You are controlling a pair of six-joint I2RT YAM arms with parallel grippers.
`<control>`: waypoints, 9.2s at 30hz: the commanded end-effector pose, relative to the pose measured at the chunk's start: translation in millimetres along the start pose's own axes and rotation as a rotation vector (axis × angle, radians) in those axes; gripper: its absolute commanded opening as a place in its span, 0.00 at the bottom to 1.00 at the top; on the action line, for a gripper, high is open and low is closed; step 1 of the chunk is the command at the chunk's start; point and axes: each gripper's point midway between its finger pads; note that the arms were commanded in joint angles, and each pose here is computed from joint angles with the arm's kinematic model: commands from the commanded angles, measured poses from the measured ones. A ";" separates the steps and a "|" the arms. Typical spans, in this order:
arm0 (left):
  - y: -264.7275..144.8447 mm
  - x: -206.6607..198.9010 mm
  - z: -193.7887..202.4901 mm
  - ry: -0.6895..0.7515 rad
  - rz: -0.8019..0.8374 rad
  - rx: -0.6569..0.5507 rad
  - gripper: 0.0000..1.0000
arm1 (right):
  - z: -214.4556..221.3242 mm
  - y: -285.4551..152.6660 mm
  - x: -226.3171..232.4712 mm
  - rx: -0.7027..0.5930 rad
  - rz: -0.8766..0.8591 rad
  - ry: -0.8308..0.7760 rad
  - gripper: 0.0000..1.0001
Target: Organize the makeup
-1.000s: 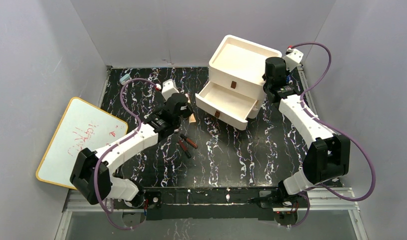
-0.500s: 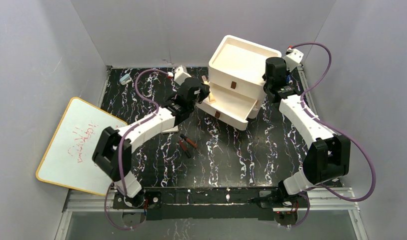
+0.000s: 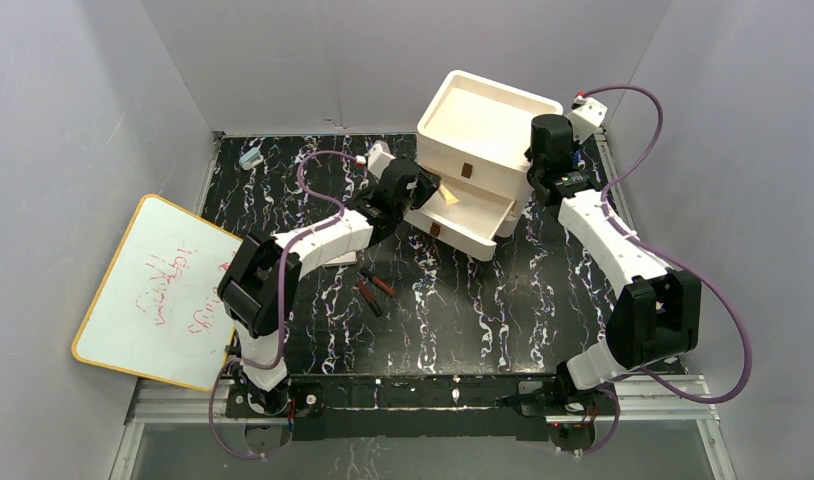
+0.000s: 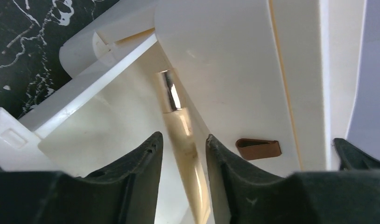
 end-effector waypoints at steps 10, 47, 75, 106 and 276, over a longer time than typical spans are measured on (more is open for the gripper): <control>-49.8 -74.3 -62.8 0.076 0.177 -0.114 0.65 | 135.8 -26.5 -75.2 0.469 0.161 -0.320 0.01; -102.9 264.7 -49.3 0.734 -0.608 0.411 0.98 | 146.5 -29.8 -78.3 0.498 0.149 -0.325 0.01; -104.3 149.4 -118.9 0.749 -0.386 0.218 0.00 | 154.3 -27.1 -78.6 0.517 0.143 -0.344 0.01; -50.6 -59.2 2.3 1.038 0.231 0.175 0.00 | 167.6 -32.4 -69.6 0.559 0.106 -0.333 0.01; 78.8 36.9 102.9 0.948 0.240 -0.194 0.29 | 193.6 -44.1 -48.9 0.631 -0.062 -0.459 0.01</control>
Point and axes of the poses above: each gripper's point midway between its finger pads, its own y axis out along the fingers, its own x axis along the line the jaws close on, z = x × y
